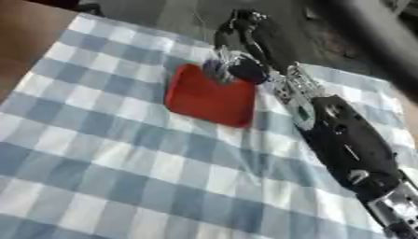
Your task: Pick up objects on the table and place them in the box.
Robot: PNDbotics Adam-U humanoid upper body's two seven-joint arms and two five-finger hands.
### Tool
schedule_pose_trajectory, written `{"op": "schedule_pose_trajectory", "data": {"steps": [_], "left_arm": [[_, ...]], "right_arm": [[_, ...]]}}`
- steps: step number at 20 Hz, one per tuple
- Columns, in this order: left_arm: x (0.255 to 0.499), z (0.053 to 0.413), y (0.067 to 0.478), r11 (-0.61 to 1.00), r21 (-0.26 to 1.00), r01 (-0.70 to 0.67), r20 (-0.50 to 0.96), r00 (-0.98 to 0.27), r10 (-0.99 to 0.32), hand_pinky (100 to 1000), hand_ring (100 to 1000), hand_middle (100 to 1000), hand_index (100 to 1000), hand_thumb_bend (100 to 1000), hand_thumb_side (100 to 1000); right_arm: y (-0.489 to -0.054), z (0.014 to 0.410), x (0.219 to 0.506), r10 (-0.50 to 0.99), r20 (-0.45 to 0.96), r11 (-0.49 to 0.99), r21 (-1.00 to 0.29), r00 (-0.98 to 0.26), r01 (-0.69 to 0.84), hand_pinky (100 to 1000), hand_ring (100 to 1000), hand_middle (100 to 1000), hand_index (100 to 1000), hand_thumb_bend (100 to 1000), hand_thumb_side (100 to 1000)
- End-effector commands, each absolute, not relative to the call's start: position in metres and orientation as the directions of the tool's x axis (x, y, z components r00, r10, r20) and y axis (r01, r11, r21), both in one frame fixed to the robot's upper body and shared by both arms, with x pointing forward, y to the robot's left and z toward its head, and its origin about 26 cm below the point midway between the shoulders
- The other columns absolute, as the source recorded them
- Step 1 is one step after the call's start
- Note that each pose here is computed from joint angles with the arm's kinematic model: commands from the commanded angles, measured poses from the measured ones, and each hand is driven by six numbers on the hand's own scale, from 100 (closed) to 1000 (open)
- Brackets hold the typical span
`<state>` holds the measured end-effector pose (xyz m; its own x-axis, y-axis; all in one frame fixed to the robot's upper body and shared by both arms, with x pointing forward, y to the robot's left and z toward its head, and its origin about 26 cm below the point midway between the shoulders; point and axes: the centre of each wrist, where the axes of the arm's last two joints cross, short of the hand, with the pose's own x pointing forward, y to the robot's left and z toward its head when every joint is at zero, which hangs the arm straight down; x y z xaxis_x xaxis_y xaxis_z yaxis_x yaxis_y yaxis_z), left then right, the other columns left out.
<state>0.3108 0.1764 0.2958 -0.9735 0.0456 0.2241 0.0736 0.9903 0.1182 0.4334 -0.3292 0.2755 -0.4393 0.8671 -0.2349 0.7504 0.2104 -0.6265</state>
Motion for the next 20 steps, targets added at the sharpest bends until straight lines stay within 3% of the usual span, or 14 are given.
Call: {"op": "schedule_pose_trajectory", "data": {"steps": [1, 13, 17, 18, 19, 20], "left_arm": [[0.307, 0.302, 0.174, 0.989, 0.118, 0.083, 0.194, -0.979, 0.059, 797, 835, 1000, 877, 327, 1000], [0.307, 0.302, 0.175, 0.990, 0.118, 0.077, 0.193, -0.980, 0.053, 796, 835, 1000, 877, 327, 1000], [0.308, 0.299, 0.178, 0.990, 0.121, 0.065, 0.205, -0.978, 0.039, 796, 836, 1000, 877, 325, 1000], [0.308, 0.299, 0.179, 0.991, 0.123, 0.062, 0.209, -0.977, 0.036, 795, 836, 1000, 878, 324, 1000], [0.308, 0.297, 0.180, 0.990, 0.125, 0.057, 0.215, -0.976, 0.029, 795, 837, 1000, 878, 321, 1000], [0.308, 0.296, 0.181, 0.990, 0.127, 0.053, 0.219, -0.975, 0.024, 794, 838, 1000, 879, 317, 1000]], "right_arm": [[-0.339, 0.292, 0.430, 0.874, -0.270, 0.181, -0.591, -0.404, 0.786, 100, 473, 609, 679, 100, 1000], [-0.342, 0.288, 0.429, 0.876, -0.259, 0.195, -0.582, -0.407, 0.790, 100, 497, 631, 702, 105, 1000], [-0.333, 0.278, 0.419, 0.856, -0.219, 0.277, -0.571, -0.469, 0.772, 100, 489, 615, 699, 100, 1000], [-0.329, 0.276, 0.413, 0.846, -0.208, 0.309, -0.560, -0.491, 0.769, 100, 487, 612, 700, 203, 1000], [-0.321, 0.273, 0.404, 0.829, -0.194, 0.353, -0.544, -0.524, 0.761, 100, 484, 600, 698, 100, 1000], [-0.315, 0.271, 0.395, 0.816, -0.185, 0.386, -0.531, -0.547, 0.754, 100, 483, 599, 700, 100, 1000]]}}
